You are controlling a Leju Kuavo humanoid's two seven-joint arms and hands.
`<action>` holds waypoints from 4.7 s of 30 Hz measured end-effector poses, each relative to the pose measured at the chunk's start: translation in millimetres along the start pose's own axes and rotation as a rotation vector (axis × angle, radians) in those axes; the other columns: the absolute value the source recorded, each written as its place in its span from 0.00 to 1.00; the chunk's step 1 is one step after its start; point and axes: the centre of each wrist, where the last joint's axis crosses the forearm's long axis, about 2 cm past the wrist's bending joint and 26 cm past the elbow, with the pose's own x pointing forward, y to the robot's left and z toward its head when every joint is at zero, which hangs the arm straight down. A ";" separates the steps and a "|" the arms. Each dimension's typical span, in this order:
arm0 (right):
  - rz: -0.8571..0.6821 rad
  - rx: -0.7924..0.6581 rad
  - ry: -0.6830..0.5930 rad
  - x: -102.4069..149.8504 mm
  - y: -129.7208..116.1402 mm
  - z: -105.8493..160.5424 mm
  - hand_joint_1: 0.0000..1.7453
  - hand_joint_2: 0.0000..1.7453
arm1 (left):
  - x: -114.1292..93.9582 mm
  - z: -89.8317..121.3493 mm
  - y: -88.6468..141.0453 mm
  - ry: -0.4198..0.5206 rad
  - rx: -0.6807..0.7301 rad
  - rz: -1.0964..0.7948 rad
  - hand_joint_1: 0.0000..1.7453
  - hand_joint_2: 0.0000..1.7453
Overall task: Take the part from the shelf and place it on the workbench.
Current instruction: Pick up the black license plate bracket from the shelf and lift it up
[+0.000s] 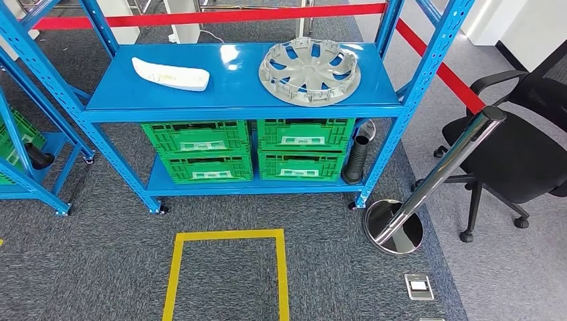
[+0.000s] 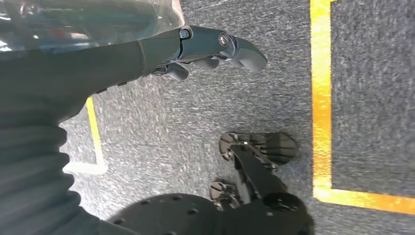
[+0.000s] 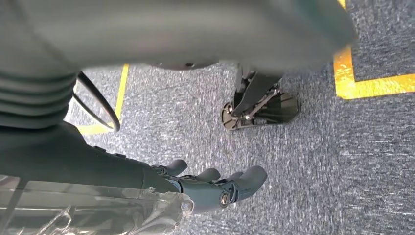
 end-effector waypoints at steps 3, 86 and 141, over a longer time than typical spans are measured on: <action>-0.002 0.003 0.005 4.6 5.0 -1.0 0.00 0.00 | 5.4 -0.8 -5.4 -0.008 0.006 0.013 0.00 0.00; 1.403 -1.144 -0.740 433.3 -38.1 223.5 0.00 0.00 | 66.8 -1.3 -72.4 -0.030 0.064 -0.220 0.00 0.00; 1.761 -1.111 -1.122 436.9 94.0 261.0 0.00 0.00 | 76.8 -3.8 -65.5 -0.035 0.090 -0.403 0.00 0.00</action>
